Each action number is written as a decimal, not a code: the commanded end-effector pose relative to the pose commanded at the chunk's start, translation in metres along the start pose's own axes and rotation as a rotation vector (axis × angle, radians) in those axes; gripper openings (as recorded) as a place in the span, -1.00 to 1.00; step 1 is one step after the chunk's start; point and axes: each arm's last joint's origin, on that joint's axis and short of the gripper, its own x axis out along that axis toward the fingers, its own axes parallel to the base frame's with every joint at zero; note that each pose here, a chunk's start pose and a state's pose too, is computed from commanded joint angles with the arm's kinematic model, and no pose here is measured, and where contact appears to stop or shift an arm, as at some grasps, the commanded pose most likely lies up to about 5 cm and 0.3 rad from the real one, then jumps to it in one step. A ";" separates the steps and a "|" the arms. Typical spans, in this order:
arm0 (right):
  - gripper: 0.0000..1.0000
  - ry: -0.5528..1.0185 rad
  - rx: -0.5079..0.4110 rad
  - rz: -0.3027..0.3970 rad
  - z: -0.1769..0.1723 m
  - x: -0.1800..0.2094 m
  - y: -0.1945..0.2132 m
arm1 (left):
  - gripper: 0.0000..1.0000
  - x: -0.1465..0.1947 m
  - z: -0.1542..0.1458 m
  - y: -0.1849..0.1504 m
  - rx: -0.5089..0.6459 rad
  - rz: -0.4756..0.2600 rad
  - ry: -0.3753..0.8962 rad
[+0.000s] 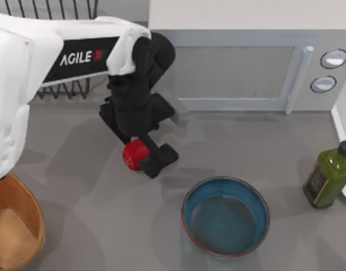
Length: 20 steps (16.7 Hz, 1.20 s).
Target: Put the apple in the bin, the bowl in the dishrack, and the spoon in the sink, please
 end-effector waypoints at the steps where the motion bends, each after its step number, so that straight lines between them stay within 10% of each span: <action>1: 1.00 0.000 0.000 0.000 0.000 0.000 0.000 | 0.85 0.000 0.000 0.000 0.000 0.000 0.000; 13: 1.00 0.000 0.000 0.000 0.000 0.000 0.000 | -0.96 0.000 0.000 0.000 0.000 0.000 0.000; 20: 1.00 0.000 0.000 0.000 0.000 0.000 0.000 | -1.00 0.000 0.000 0.000 0.000 0.000 0.000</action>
